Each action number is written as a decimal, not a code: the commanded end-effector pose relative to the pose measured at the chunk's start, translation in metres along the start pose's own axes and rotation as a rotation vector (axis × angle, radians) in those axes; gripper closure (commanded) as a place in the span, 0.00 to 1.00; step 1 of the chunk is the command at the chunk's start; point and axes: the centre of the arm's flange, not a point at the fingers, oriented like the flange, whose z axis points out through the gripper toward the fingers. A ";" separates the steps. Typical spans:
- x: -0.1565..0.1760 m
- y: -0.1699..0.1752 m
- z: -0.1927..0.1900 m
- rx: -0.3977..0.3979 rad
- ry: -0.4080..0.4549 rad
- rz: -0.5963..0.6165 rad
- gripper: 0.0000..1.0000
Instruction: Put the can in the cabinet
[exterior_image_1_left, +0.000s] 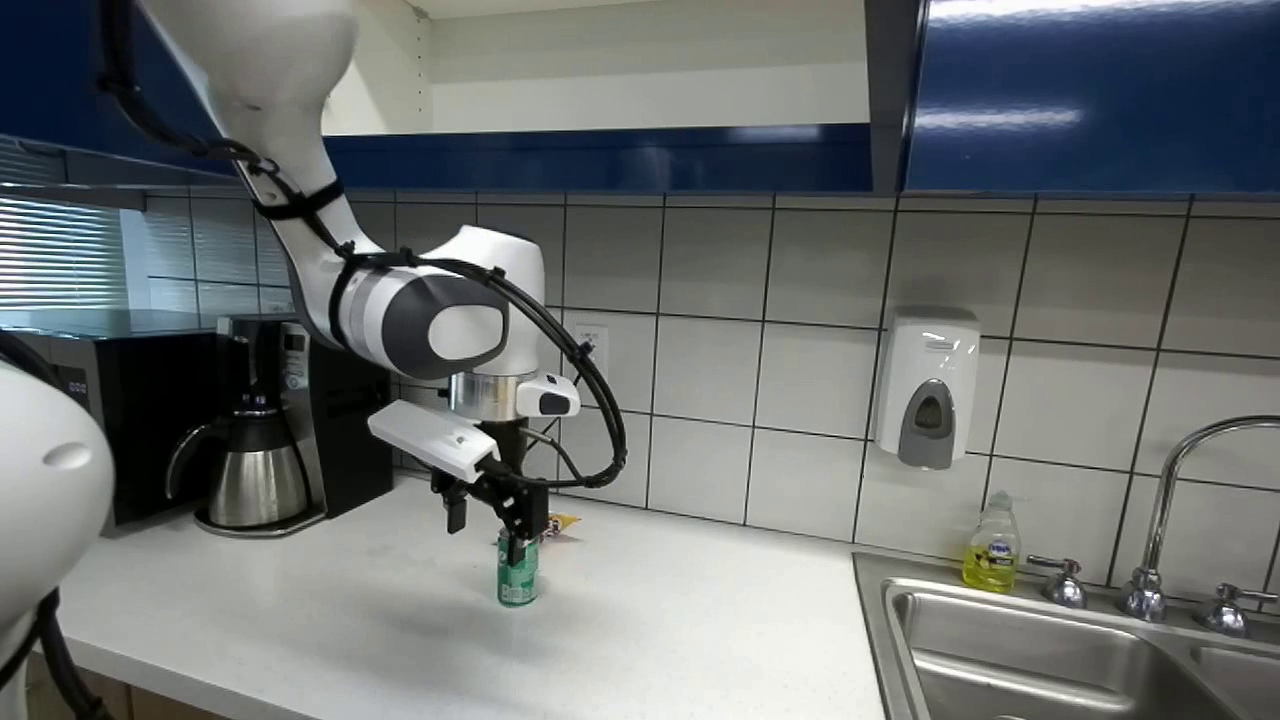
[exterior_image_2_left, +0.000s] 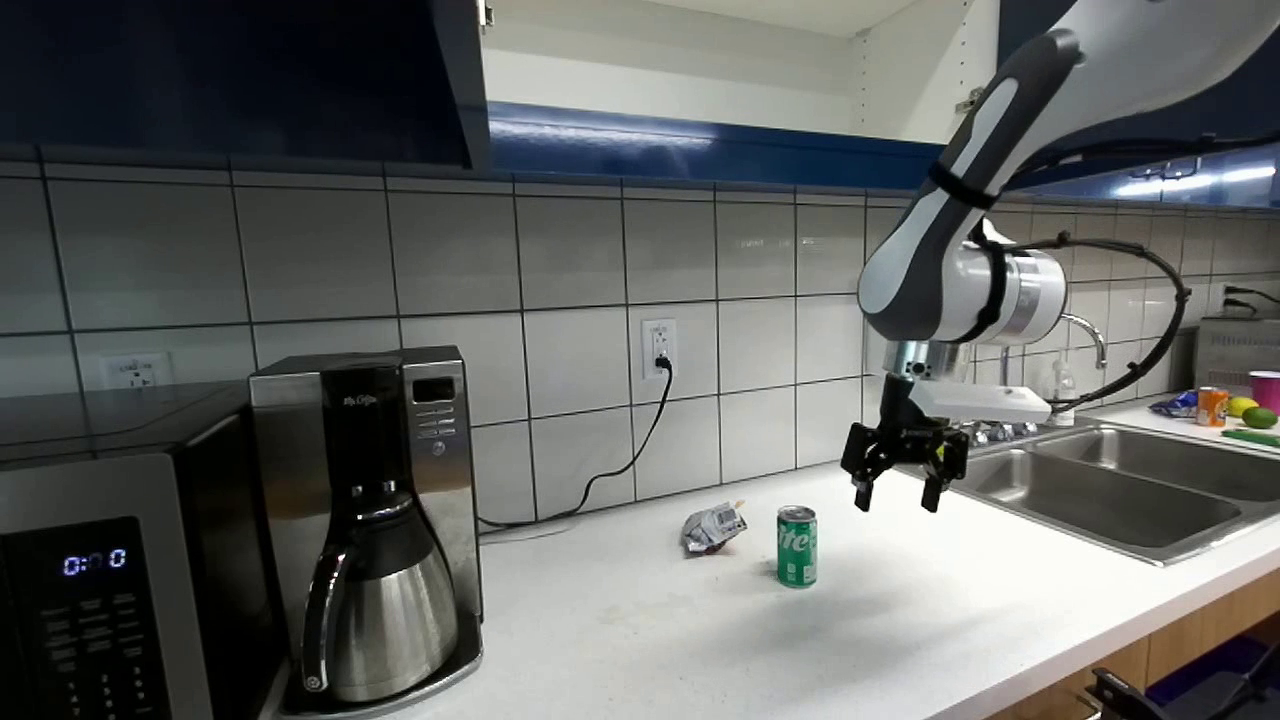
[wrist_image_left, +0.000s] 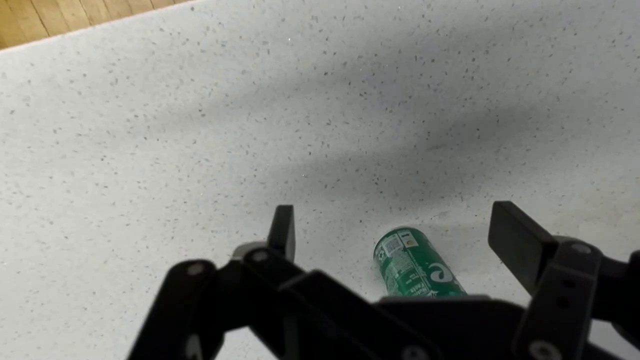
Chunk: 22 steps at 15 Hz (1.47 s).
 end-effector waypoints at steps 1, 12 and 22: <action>0.026 0.007 0.040 0.004 0.023 -0.021 0.00; 0.065 0.002 0.094 -0.002 0.082 -0.083 0.00; 0.081 -0.017 0.117 0.009 0.138 -0.159 0.00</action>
